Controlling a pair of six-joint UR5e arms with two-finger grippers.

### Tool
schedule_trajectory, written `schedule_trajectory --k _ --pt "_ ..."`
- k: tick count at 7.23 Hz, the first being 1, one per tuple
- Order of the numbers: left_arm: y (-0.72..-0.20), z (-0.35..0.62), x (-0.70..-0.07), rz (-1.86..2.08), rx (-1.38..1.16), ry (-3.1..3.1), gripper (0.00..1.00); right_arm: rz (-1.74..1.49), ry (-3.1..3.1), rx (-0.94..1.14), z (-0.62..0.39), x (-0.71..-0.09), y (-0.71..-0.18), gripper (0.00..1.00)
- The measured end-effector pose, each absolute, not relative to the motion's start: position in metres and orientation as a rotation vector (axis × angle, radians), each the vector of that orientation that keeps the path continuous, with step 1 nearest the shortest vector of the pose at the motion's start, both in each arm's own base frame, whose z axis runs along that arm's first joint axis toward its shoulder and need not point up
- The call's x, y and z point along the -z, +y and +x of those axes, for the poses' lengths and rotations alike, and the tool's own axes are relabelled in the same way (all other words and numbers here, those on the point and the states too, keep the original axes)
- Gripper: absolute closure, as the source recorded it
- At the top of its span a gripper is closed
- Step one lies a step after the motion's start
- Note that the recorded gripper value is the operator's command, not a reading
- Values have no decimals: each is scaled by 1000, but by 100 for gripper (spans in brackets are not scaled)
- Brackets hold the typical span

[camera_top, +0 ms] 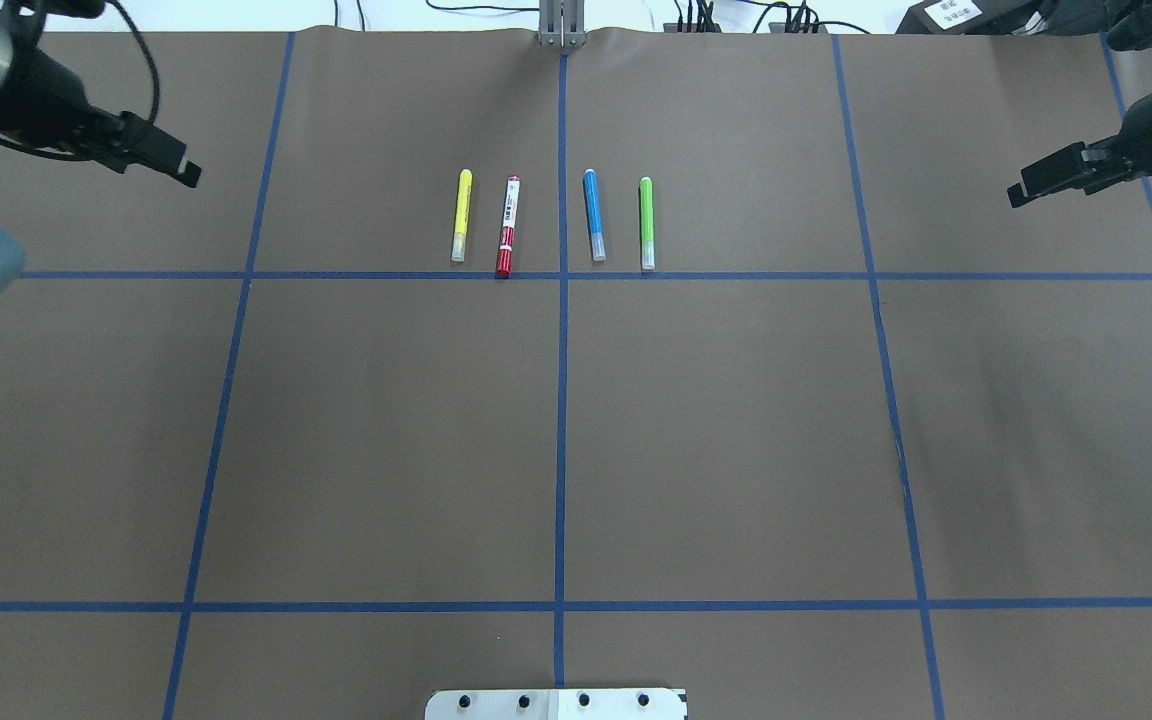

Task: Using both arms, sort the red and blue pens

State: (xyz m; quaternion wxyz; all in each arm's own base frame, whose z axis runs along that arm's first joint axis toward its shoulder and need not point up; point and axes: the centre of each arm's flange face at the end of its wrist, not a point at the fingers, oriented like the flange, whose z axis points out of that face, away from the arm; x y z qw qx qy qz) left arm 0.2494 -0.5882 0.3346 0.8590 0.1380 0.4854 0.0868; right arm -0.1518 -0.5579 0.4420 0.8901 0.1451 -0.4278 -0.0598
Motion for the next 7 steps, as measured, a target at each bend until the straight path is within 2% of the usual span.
schedule_trajectory --k 2,4,7 --pt "-596 357 -269 210 -84 1043 0 299 -885 121 -154 -443 -558 0" --pt "-630 445 -219 130 -31 1032 0 299 -880 118 -155 -444 -558 0" --pt "-636 543 -210 107 -25 923 2 305 -871 115 -155 -444 -558 0"
